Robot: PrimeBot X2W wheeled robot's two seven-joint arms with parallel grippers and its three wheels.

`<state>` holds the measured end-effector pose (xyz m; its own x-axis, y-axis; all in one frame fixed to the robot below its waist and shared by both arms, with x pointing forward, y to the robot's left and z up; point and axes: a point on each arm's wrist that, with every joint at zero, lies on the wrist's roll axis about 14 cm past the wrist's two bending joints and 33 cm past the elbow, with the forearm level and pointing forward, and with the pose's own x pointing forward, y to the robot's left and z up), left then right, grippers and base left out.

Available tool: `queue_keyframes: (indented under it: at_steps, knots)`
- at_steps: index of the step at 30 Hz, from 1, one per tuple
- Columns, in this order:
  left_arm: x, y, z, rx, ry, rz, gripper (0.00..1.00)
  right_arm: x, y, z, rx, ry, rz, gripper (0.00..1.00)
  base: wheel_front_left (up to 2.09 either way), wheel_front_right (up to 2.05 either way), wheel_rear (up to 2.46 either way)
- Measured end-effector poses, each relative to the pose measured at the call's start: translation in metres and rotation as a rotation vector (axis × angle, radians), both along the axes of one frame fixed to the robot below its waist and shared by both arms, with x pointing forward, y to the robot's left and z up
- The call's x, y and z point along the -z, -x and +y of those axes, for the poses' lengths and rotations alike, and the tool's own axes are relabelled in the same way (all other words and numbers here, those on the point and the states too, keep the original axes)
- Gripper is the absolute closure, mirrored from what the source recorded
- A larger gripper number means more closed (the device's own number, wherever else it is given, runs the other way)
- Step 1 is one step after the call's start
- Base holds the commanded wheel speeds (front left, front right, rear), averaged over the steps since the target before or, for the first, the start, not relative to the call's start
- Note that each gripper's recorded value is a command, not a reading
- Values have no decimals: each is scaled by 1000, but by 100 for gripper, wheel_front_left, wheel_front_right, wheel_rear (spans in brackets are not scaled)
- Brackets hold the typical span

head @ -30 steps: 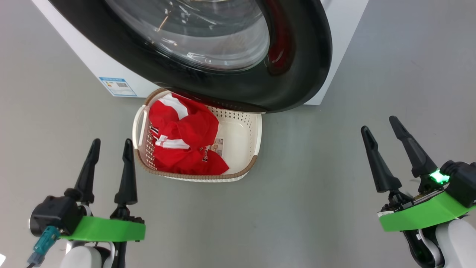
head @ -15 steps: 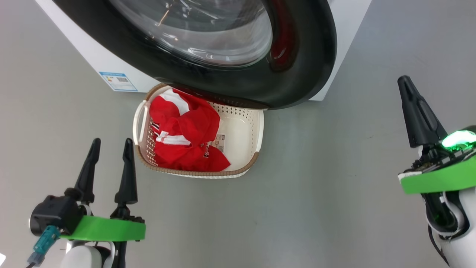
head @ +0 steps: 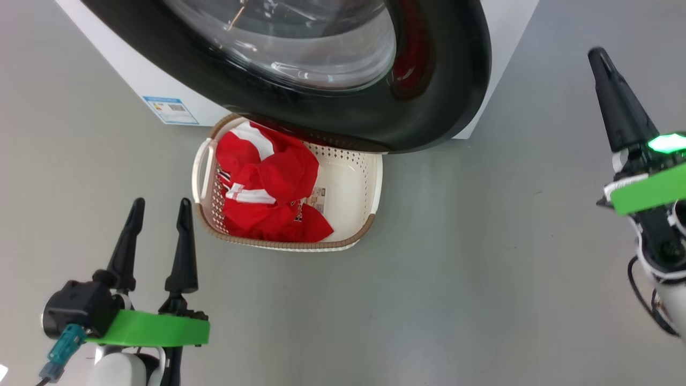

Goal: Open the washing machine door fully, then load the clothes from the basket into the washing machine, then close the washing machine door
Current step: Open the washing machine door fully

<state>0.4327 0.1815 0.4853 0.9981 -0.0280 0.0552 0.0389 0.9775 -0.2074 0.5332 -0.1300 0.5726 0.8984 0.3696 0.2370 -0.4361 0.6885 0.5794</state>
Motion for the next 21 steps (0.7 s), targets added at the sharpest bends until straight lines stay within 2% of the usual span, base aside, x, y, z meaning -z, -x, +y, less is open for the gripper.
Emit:
queue_keyframes:
  at_steps: [7, 21]
  knots:
    - [6, -4, 0, 2, -1, 12, 0, -6, -21, 9, -96, -89, 96, 100, 0, 0, 0]
    - [8, -5, 7, -16, -6, 18, 0, 28, -44, 35, -293, -245, 411, 100, 0, 0, 0]
